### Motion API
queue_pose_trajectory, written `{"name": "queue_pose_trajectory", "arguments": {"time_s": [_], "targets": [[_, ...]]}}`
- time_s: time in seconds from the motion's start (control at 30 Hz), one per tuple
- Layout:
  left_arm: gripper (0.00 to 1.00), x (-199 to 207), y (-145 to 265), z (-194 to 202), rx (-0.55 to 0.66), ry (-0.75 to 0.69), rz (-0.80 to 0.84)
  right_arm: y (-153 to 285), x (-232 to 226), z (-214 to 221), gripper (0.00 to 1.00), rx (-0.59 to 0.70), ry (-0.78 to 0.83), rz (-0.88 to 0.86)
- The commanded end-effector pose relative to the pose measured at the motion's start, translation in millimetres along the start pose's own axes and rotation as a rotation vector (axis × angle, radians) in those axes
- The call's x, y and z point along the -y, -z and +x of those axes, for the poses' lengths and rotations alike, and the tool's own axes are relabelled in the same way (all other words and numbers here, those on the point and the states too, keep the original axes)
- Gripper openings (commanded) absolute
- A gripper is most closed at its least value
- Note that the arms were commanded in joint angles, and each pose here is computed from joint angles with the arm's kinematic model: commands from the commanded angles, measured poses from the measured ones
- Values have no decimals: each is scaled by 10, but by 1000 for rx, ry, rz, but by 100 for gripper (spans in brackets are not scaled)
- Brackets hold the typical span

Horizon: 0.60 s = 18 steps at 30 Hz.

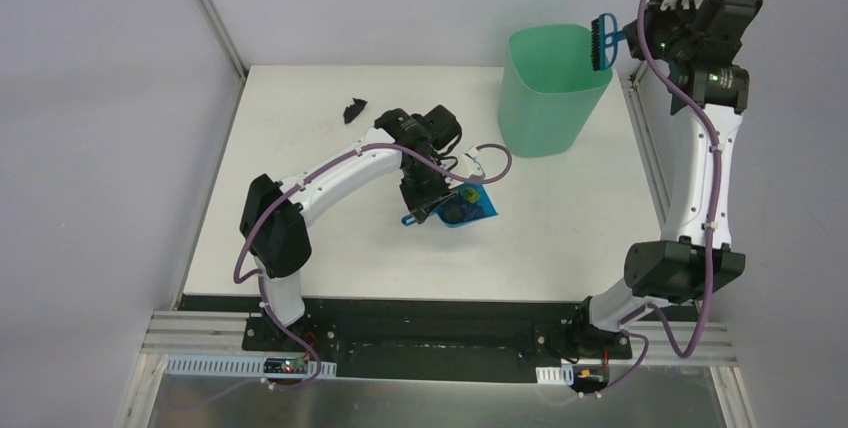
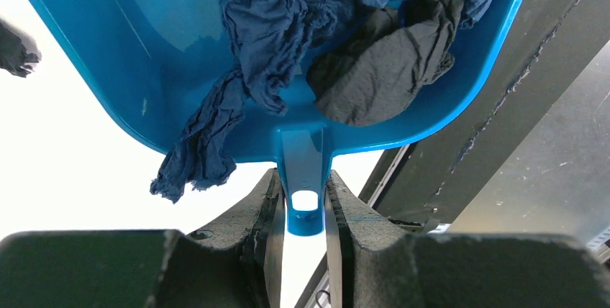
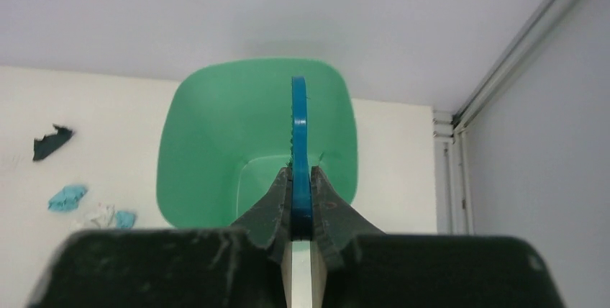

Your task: Sweep away the paper scraps from the table

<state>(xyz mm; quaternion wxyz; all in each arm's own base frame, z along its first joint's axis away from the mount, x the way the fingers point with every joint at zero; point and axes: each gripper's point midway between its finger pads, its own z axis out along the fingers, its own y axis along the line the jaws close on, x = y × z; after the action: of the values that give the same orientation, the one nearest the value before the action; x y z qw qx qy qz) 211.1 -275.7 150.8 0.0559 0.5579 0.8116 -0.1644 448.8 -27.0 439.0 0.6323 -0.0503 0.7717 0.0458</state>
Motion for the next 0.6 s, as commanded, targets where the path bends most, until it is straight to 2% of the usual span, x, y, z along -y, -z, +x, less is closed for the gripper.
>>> {"name": "queue_pose_trajectory", "arguments": {"time_s": [0.0, 0.17, 0.3, 0.43, 0.57], "targets": [[0, 59, 138, -43, 59, -14, 9, -258, -94, 476, 0, -146, -8, -92], [0, 91, 140, -55, 67, -17, 27, -516, -84, 622, 0, -176, -25, -108], [0, 94, 103, -28, 52, -14, 38, -747, -180, 835, 0, -274, 5, -141], [0, 137, 106, -34, 60, -15, 60, -926, -334, 1010, 0, -377, 73, -204], [0, 154, 117, -39, 67, -21, 65, -909, -437, 1170, 0, -439, 184, -239]]}}
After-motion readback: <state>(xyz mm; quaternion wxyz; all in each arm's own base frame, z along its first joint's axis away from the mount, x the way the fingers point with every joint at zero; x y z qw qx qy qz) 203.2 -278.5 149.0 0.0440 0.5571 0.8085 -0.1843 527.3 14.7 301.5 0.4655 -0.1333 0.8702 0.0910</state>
